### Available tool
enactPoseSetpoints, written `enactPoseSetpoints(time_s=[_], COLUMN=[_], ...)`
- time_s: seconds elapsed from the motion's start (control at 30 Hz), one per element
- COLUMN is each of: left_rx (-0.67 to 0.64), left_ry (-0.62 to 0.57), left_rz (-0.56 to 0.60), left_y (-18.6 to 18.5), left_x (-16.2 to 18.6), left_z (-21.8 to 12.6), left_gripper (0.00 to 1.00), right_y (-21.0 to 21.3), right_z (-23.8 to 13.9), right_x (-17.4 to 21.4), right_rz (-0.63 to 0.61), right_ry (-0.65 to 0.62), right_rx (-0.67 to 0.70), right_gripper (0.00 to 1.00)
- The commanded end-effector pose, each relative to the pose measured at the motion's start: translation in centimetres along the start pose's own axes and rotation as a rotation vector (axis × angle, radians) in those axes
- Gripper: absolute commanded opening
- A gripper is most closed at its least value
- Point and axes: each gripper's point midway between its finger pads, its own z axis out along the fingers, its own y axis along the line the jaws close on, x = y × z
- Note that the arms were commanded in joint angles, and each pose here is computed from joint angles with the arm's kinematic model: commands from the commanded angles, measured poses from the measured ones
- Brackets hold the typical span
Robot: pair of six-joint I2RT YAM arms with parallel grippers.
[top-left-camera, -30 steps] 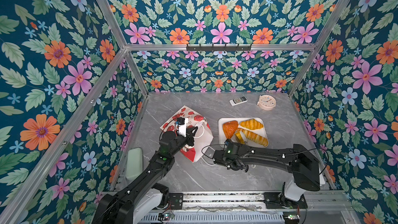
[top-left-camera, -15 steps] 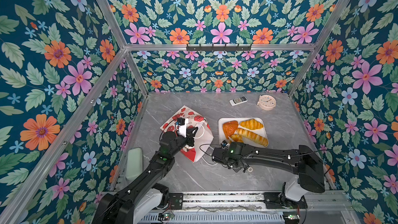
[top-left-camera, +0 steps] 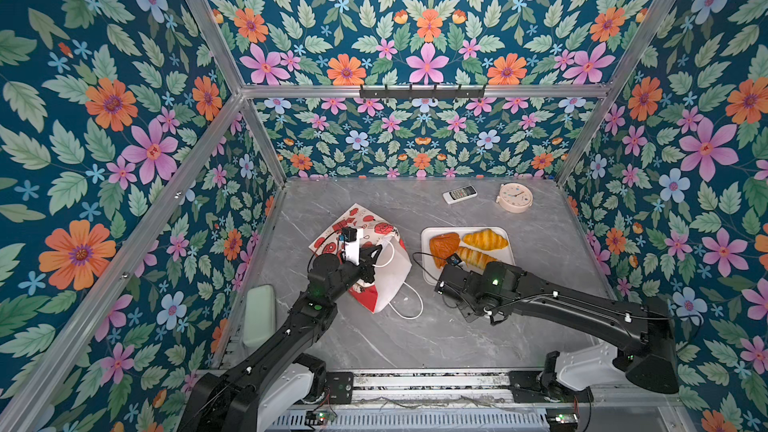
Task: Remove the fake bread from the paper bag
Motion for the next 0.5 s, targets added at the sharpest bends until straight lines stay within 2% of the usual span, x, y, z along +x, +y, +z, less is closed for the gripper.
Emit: enactPoseSetpoints(time_s=[0.0, 0.23, 0.47], left_rx=[0.004, -0.001, -0.002], left_ry=[-0.032, -0.033, -0.031], left_rz=[0.002, 0.004, 0.003], left_y=[-0.2, -0.1, -0.2], left_x=[-0.8, -1.0, -1.2], left_z=[-0.1, -0.1, -0.1], left_gripper=[0.01, 0.01, 0.01], right_y=[0.6, 3.3, 1.8], right_z=[-0.8, -0.5, 2.4], right_x=[0.6, 2.2, 2.8], right_rz=[0.042, 0.086, 0.145], right_ry=[0.002, 0.046, 0.101], right_rx=[-0.089, -0.308, -0.235], right_gripper=[0.37, 0.34, 0.33])
